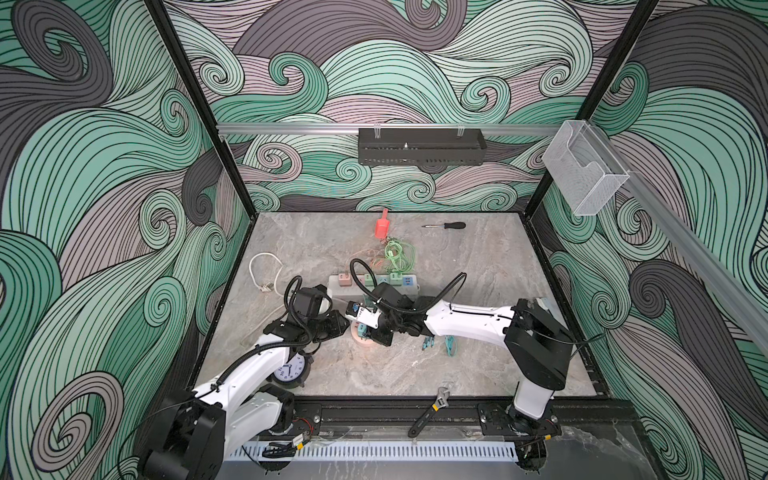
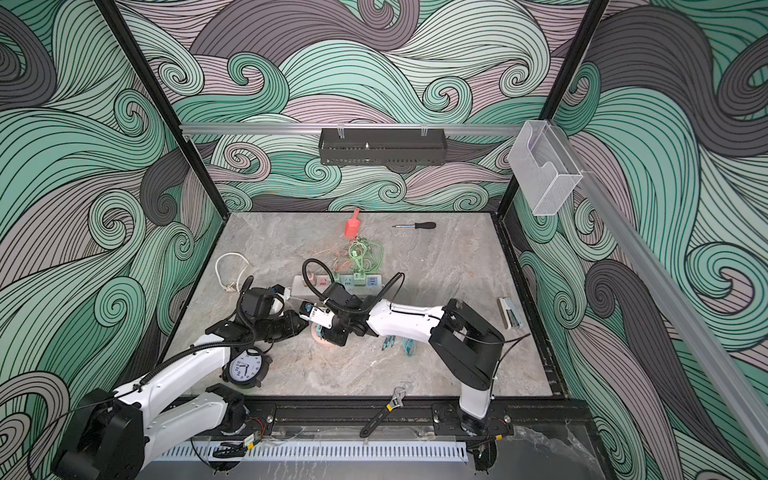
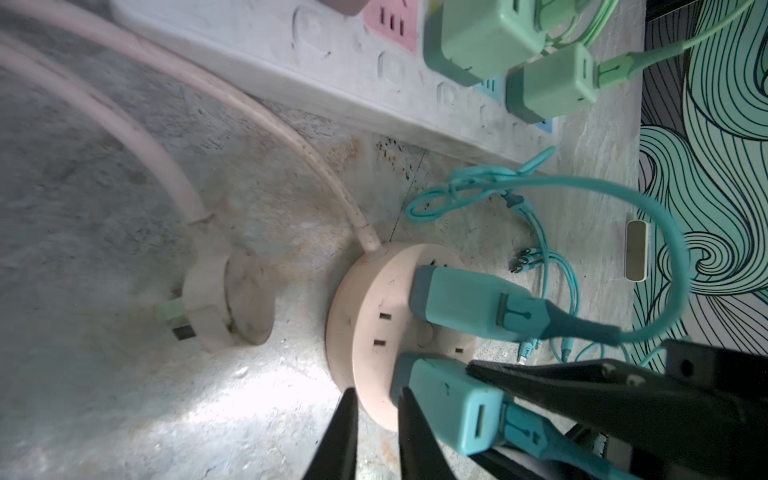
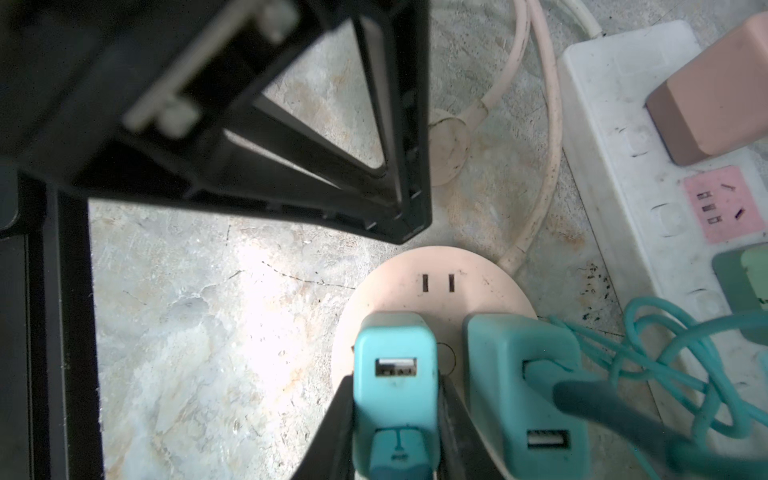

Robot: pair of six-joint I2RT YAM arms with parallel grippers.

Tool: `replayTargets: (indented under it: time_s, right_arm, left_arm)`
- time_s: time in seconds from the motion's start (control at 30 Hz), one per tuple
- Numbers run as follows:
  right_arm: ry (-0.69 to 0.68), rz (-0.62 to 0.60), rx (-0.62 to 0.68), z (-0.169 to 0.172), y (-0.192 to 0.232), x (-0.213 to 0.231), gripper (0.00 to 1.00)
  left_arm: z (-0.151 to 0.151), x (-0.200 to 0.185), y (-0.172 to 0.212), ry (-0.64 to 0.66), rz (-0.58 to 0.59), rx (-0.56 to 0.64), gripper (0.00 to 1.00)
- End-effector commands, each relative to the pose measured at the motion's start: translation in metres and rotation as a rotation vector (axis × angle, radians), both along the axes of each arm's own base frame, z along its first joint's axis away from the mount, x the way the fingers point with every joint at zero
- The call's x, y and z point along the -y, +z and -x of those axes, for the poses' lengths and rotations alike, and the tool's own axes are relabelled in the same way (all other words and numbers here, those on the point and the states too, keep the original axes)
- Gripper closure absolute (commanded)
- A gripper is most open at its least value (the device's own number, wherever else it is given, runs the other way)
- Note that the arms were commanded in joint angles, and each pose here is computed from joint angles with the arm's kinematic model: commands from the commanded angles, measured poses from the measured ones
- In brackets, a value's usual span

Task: Insert the plug
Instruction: 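Press the teal charger down into the round pink socket with the right gripper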

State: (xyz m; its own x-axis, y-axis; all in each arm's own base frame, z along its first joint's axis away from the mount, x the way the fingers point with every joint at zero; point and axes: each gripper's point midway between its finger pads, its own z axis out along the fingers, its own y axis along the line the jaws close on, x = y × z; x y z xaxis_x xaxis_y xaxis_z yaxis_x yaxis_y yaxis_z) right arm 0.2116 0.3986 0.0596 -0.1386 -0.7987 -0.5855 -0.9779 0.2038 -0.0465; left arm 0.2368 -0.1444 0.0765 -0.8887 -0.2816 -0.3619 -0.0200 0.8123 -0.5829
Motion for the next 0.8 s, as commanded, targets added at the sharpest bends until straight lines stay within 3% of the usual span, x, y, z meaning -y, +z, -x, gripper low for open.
replayTargets:
  time_s: [0.0,0.47,0.77]
  right_arm:
    - [-0.048,0.352,-0.145,0.032,-0.097,0.073,0.91]
    - [-0.071,0.290,-0.123,0.018,-0.063,0.050,0.86]
    - [-0.097,0.216,-0.121,0.015,-0.036,0.040,0.77]
  left_arm:
    - [-0.004,-0.009,0.015,0.046,-0.013,0.015,0.76]
    - [0.000,-0.036,0.056,0.158,-0.032,0.146,0.52]
    - [0.006,-0.043,0.074,0.162,-0.044,0.172,0.46]
